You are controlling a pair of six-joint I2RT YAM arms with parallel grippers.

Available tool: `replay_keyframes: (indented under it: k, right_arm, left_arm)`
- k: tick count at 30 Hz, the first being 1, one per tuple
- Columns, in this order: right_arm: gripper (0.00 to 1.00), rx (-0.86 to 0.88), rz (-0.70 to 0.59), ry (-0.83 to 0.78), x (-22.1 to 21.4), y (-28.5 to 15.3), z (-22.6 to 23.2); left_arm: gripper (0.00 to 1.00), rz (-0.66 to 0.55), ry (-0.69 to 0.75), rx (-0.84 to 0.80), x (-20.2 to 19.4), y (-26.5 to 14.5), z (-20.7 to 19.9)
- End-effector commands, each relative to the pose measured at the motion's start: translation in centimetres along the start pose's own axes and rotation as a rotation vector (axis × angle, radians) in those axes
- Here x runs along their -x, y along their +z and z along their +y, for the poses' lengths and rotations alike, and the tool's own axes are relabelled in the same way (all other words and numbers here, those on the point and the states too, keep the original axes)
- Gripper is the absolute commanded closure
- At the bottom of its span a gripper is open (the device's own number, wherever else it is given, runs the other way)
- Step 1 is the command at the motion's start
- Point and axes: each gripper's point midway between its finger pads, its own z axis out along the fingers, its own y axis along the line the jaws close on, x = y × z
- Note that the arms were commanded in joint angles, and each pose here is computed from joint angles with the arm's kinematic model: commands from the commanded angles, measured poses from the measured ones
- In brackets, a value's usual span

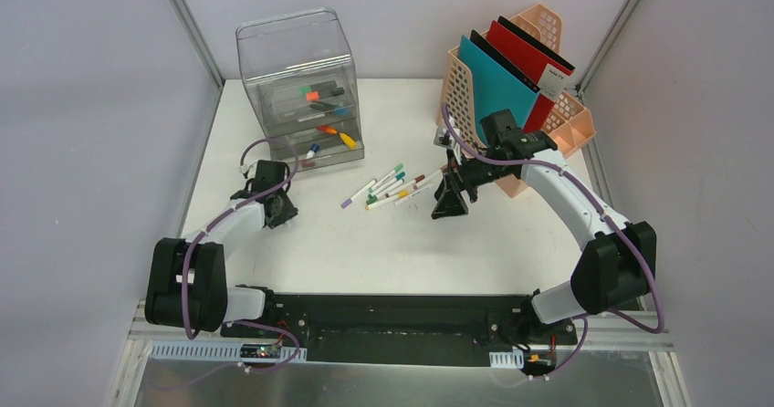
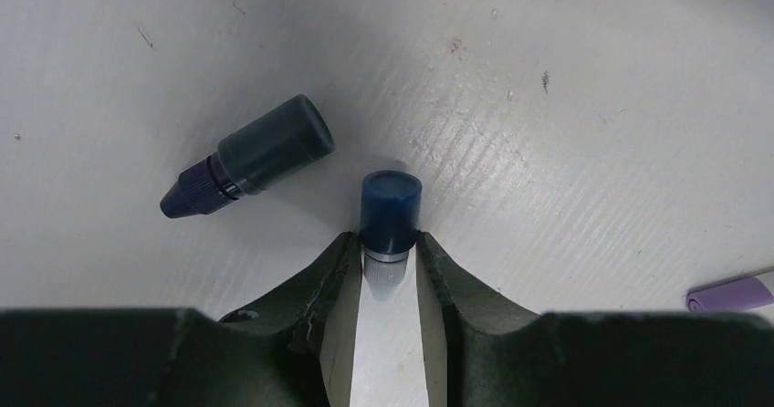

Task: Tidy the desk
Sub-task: Pick up the stationery from the center of the board, then place the stationery in the drawer.

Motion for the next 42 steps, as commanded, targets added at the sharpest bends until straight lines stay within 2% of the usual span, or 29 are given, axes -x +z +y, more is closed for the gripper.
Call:
replay_keyframes:
  k: [1,3,6,9,13,19,28,33,35,36,37,42]
  right_arm:
    - [0.23,-0.008,-0.032,-0.085,1.6,-0.7,0.9]
    - [0.23,-0.008,-0.032,-0.084,1.5,-0.7,0.9]
    - [0.23,-0.007,-0.03,-0.082,1.5,-0.7,0.9]
    - [0.23,-0.007,-0.032,-0.083,1.6,-0.7,0.9]
    - [0.23,0.035,-0.044,-0.106,1.6,-0.8,1.8]
    - [0.23,0.092,-0.065,-0.165,1.8,-0.4,3.5]
    - [0.23,0.161,-0.15,-0.07,3.0,0.7,3.8]
    - [0.23,0.194,-0.265,0.029,4.7,1.5,3.4]
    - [0.23,0.175,-0.319,-0.092,5.2,1.8,2.6]
    - [0.23,0.202,-0.321,0.056,5.3,1.8,3.1]
    - [0.23,0.206,-0.331,0.096,5.6,1.8,3.1]
    - [0.23,0.188,-0.367,0.185,6.3,2.2,2.2]
  left_arm:
    - [0.72,0.012,-0.029,-0.029,-0.5,0.2,-0.4]
    - [0.75,0.016,-0.026,-0.032,-0.8,0.3,-0.3]
    - [0.91,0.025,-0.018,-0.043,-1.0,0.3,-0.5]
    - [1.0,0.028,-0.013,-0.064,-1.1,0.0,-0.7]
    - [1.0,0.028,0.01,-0.169,-1.3,-1.2,-2.0]
    - [1.0,-0.058,0.113,-0.582,-1.9,-6.0,-6.7]
    - [1.0,-0.197,0.193,-1.151,-3.4,-15.6,-12.7]
    - [1.0,-0.297,0.288,-1.316,-5.1,-20.2,-15.8]
    - [1.0,-0.327,0.308,-1.369,-5.7,-21.7,-16.9]
    - [1.0,-0.334,0.316,-1.39,-6.0,-22.3,-17.5]
    - [1.0,-0.341,0.322,-1.406,-6.3,-22.7,-18.0]
    - [1.0,-0.383,0.334,-1.444,-7.3,-24.1,-20.4]
